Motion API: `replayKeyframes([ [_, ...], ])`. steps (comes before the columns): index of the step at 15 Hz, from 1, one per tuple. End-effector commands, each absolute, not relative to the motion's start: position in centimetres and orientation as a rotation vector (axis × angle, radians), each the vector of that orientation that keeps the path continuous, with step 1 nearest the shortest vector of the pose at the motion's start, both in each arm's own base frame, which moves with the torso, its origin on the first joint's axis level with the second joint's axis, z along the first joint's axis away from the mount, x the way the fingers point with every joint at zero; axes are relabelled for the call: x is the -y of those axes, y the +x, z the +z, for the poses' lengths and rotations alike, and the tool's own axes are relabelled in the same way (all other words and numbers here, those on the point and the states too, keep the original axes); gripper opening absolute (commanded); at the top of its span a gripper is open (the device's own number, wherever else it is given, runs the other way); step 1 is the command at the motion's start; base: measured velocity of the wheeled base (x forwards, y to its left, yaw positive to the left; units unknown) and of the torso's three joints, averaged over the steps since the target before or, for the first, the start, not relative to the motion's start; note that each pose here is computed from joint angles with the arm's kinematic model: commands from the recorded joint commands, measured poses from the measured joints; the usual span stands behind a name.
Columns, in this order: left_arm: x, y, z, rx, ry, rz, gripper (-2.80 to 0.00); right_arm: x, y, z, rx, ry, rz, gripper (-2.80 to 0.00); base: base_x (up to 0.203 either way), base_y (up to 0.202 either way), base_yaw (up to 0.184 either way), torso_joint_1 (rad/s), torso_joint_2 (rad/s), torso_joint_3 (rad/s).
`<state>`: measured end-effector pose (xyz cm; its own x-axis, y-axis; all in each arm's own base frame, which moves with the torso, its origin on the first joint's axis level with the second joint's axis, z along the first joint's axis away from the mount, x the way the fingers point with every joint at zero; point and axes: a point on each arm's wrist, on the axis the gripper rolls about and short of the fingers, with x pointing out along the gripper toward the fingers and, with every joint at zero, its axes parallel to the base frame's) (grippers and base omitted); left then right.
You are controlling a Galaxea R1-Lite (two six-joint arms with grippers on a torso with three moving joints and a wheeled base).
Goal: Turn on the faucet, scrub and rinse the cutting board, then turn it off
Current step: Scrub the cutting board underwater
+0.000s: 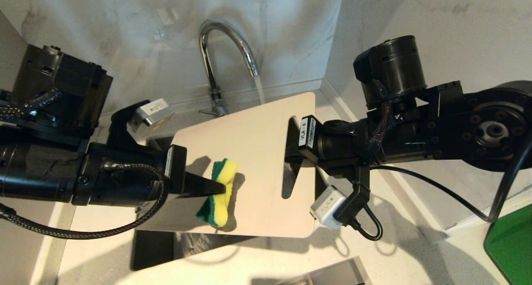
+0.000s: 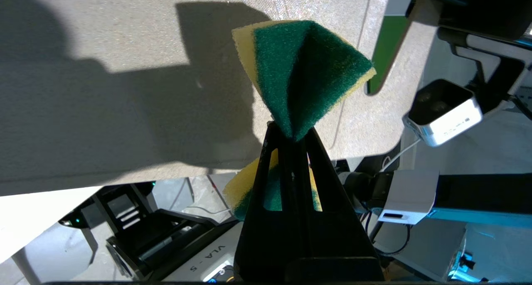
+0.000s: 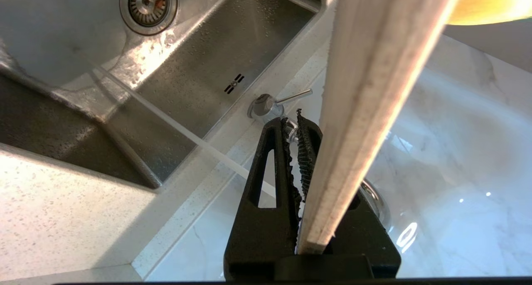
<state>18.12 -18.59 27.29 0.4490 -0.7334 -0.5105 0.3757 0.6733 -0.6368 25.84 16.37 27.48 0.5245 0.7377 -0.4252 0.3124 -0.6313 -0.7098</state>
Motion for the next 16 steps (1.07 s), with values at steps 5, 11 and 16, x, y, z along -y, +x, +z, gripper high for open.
replayKeyframes([
  [5,20.0,18.4,25.3,-0.927,-0.452,-0.673,-2.80,-16.3,25.7,27.6,0.854,-2.197,0.984,-2.80,0.000,0.000,0.000,0.000,0.00,0.000],
  [11,18.5,19.3,22.8,-0.944,-0.454,-0.584,-2.80,-16.2,25.5,27.9,0.855,-2.193,0.974,-2.80,0.000,0.000,0.000,0.000,0.00,0.000],
  [16,15.2,20.7,20.6,-0.932,-0.462,-0.480,-2.80,-16.1,25.5,28.0,0.845,-2.181,0.972,-2.80,0.000,0.000,0.000,0.000,0.00,0.000],
])
